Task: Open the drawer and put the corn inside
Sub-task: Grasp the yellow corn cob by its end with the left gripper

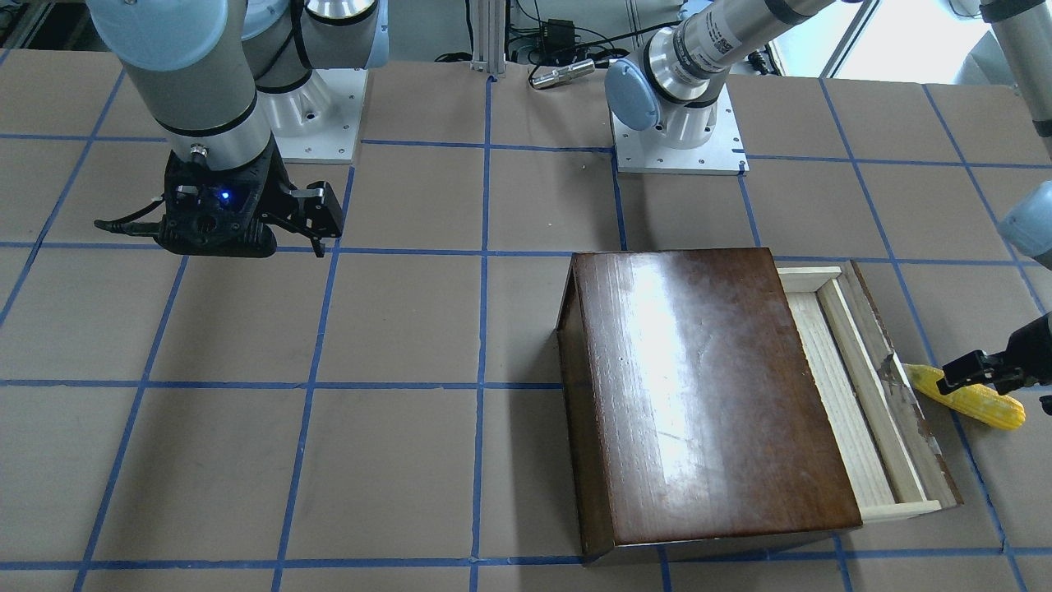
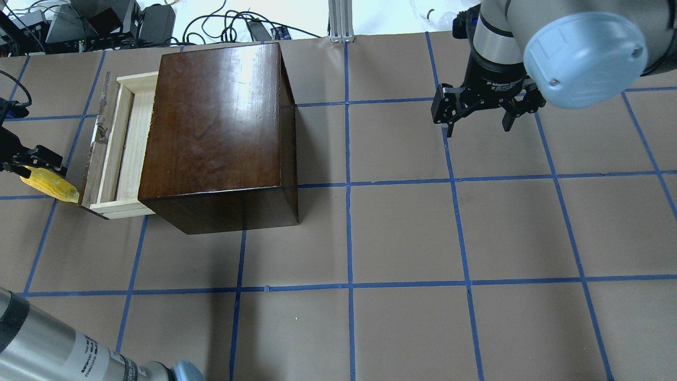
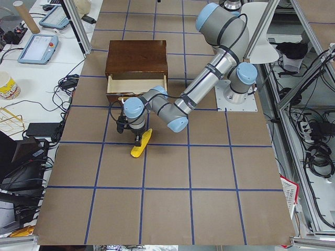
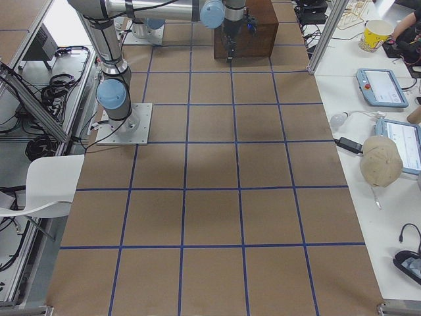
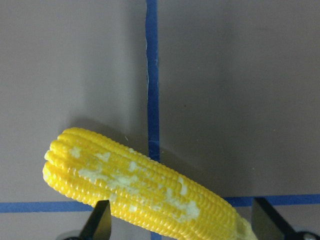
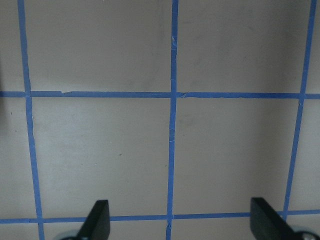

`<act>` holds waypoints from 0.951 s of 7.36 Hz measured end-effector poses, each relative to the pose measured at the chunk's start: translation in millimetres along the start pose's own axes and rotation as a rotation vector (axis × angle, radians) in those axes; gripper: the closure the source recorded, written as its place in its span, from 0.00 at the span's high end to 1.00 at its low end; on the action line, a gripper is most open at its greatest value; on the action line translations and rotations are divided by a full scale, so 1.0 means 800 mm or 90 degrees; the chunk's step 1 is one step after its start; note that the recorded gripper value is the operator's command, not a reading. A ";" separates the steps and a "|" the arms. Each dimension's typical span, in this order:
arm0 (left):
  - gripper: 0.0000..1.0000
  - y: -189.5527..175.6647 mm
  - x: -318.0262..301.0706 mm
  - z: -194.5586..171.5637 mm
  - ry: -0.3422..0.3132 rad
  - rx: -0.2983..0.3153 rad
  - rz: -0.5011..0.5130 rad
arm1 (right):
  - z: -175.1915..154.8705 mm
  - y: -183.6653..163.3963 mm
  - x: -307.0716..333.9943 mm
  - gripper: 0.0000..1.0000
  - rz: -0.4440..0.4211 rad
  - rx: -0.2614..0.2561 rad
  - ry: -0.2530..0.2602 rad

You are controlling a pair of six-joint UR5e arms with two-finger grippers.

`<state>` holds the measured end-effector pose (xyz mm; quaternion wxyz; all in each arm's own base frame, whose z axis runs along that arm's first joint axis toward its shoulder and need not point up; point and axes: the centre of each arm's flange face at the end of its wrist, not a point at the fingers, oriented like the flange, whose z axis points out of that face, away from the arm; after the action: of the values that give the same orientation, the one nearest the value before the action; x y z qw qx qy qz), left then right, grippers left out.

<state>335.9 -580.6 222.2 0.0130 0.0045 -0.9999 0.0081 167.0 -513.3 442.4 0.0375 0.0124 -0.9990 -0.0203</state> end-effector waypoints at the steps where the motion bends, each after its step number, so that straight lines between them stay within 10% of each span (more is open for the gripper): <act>1: 1.00 0.002 -0.005 0.001 -0.001 0.001 -0.016 | 0.000 0.000 0.000 1.00 0.000 0.000 0.000; 7: 1.00 0.007 -0.026 0.013 -0.007 0.013 -0.102 | 0.000 0.000 0.000 1.00 0.000 0.000 0.000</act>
<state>356.4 -574.8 211.5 0.0078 0.0849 -0.9962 0.0171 167.0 -513.6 442.4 0.0375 0.0124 -0.9990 -0.0201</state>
